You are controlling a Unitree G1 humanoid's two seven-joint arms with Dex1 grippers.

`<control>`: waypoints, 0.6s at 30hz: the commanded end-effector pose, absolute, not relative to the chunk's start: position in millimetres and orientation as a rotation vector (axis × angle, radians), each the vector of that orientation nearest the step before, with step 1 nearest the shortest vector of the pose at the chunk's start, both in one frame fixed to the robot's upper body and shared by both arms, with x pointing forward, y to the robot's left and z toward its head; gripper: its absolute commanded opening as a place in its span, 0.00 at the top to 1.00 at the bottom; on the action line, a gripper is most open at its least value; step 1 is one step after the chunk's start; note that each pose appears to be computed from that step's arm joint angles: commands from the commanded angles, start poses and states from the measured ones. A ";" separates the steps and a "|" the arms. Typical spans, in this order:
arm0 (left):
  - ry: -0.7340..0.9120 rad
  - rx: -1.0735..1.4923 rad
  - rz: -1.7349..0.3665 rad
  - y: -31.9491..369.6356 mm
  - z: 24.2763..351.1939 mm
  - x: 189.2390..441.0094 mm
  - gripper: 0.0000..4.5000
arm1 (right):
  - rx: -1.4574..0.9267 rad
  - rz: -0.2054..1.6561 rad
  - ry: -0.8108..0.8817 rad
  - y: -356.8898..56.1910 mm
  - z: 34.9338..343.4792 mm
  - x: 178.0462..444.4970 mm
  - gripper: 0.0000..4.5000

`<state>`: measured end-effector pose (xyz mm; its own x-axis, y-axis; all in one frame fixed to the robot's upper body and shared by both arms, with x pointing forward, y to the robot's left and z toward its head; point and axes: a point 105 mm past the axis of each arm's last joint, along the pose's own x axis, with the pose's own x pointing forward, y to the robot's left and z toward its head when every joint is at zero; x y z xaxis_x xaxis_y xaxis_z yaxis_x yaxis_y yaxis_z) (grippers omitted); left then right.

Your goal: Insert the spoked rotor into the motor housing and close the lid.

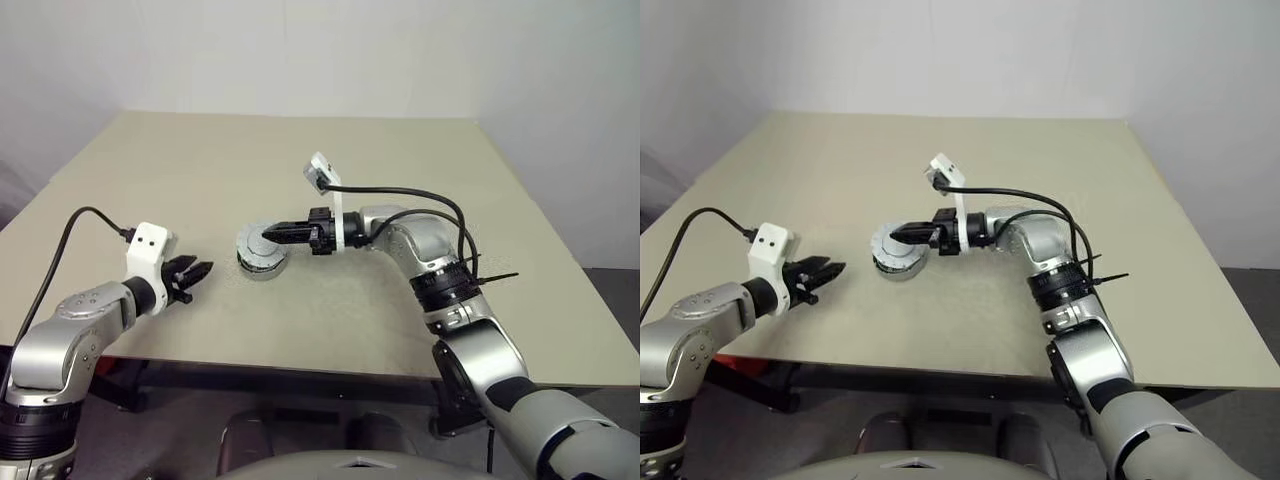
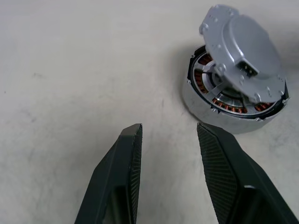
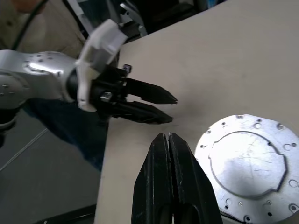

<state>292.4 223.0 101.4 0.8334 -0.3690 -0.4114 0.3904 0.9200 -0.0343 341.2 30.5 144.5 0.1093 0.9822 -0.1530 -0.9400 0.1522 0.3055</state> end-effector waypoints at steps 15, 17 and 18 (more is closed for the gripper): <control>0.386 0.076 -0.411 220.1 111.6 288.1 0.56 | 0.056 1.198 0.346 51.7 100.7 381.2 0.99; 0.385 0.077 -0.407 220.8 112.1 287.9 0.56 | 0.039 1.195 0.364 51.4 90.4 378.7 0.99; 0.385 0.077 -0.406 221.2 112.6 287.8 0.56 | 0.024 1.193 0.375 50.8 84.7 377.3 0.99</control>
